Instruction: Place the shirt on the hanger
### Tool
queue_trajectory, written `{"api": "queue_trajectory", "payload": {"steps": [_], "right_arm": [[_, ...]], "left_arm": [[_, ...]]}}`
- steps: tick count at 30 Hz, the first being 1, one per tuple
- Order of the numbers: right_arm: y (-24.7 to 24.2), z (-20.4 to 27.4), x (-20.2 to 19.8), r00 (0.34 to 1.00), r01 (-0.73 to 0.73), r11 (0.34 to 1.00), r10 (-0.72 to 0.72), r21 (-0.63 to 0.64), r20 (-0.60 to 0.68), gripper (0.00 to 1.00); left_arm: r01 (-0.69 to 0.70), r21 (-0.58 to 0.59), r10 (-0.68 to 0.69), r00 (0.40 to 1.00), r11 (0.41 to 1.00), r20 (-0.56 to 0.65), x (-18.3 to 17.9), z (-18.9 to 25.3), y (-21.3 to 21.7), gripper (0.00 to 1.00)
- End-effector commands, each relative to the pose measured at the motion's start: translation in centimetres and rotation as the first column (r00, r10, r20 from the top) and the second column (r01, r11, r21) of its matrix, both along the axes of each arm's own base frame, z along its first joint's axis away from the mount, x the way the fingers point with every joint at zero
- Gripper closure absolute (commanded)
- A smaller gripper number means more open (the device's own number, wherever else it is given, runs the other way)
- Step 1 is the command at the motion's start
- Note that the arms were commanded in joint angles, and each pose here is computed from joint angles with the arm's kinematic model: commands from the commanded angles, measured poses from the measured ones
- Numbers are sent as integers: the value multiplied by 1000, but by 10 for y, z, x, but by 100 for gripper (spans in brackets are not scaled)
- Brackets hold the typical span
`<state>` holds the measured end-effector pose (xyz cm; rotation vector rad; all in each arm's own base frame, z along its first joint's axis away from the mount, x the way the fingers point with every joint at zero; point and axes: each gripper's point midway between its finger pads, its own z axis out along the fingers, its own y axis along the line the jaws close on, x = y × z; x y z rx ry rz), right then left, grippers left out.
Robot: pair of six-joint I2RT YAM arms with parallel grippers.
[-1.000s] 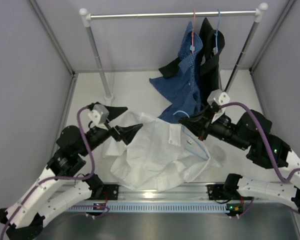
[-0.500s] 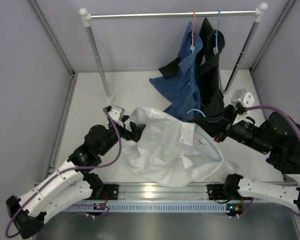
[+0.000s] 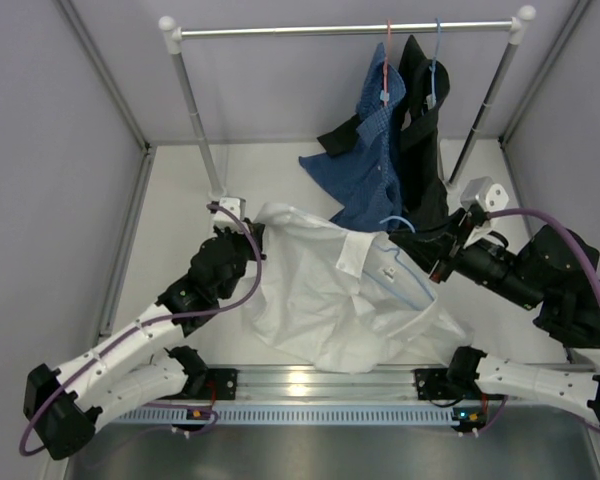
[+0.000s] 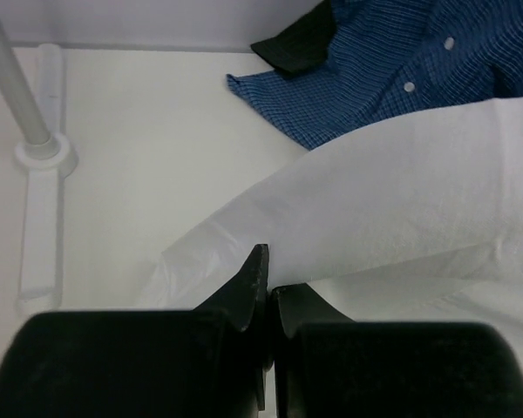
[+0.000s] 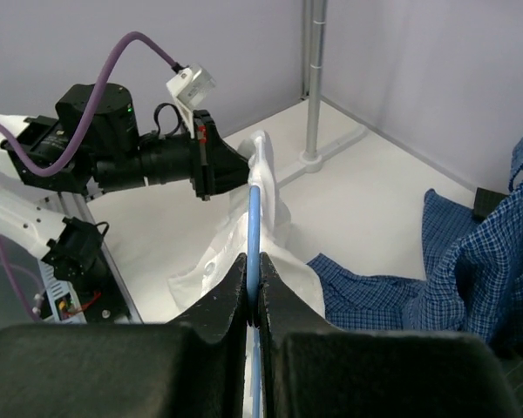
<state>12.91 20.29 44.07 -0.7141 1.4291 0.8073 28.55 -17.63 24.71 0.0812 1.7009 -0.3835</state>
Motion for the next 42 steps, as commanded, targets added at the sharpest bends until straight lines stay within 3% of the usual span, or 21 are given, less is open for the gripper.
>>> {"api": "queue_trajectory", "payload": {"steps": [1, 6, 9, 16, 18, 20, 21, 22, 23, 27, 28, 29, 30, 31, 32, 33, 34, 36, 40, 41, 42], "right_arm": [[-22, 32, 2, 996, 69, 990, -75, 125, 47, 100], [-29, 37, 4, 992, 97, 982, -108, 159, 60, 100], [-30, 35, 8, 990, 122, 978, -132, 168, 47, 100], [-34, 29, 16, 983, 173, 966, -181, 194, 28, 100], [-33, 31, 16, 983, 169, 966, -179, 196, 34, 100], [-27, 29, 18, 985, 159, 971, -169, 177, 42, 100], [-24, 28, 18, 985, 154, 974, -164, 168, 45, 100], [-18, 23, 20, 987, 146, 978, -154, 147, 46, 100], [-11, 20, 16, 992, 108, 986, -115, 131, 50, 100], [12, 6, 7, 998, -6, 999, 3, 54, 57, 100], [17, 5, 6, 998, -29, 999, 27, 27, 62, 100], [24, 4, -4, 993, -98, 995, 97, 16, 63, 100], [27, 2, -7, 988, -125, 992, 126, -17, 86, 100], [30, 1, -9, 984, -145, 989, 147, -36, 103, 100], [32, 0, -12, 978, -169, 985, 173, -47, 113, 100], [31, -3, -12, 977, -168, 984, 174, -55, 120, 100], [33, -5, -16, 972, -194, 979, 201, -62, 126, 100], [32, -6, -27, 957, -246, 967, 253, -68, 143, 100], [34, -11, -58, 903, -397, 916, 402, -59, 155, 100], [33, -12, -61, 896, -411, 909, 416, -62, 158, 100], [32, -12, -64, 889, -423, 904, 427, -63, 165, 100]], "left_arm": [[-218, -90, 217, 976, 972, -17, 15, 9, 34, 100], [-177, -97, 171, 983, 979, -65, 20, -4, 22, 100], [-227, -92, 215, 969, 969, -122, 25, -16, 27, 100], [-190, -131, 172, 976, 973, -135, 20, -15, 24, 100], [-198, -125, 182, 975, 972, -131, 17, -10, 29, 94], [-166, -133, 155, 984, 977, -89, 13, 7, 29, 76], [-126, -114, 119, 990, 985, -71, 9, 13, 27, 31], [-88, -105, 83, 995, 991, -55, 5, 21, 24, 8], [-47, -118, 45, 999, 992, -19, -4, 42, 24, 2], [265, -88, -245, 951, 960, 189, -51, 125, 4, 2], [429, -59, -406, 885, 901, 229, -73, 140, -17, 2], [505, -40, -472, 830, 862, 298, -89, 175, -22, 2], [570, 21, -553, 788, 821, 271, -90, 174, -38, 2], [717, 75, -708, 656, 693, 263, -114, 179, -60, 2], [786, 111, -782, 571, 609, 248, -125, 183, -72, 2], [884, 154, -887, 405, 442, 222, -145, 190, -88, 2], [911, 169, -918, 340, 375, 206, -152, 191, -93, 2], [924, 194, -938, 296, 329, 181, -147, 195, -102, 2], [963, 140, -973, 228, 232, 38, -147, 160, -110, 2], [985, 110, -991, 130, 133, 36, -162, 157, -112, 2], [992, 95, -996, 80, 83, 34, -168, 154, -112, 2]]}}
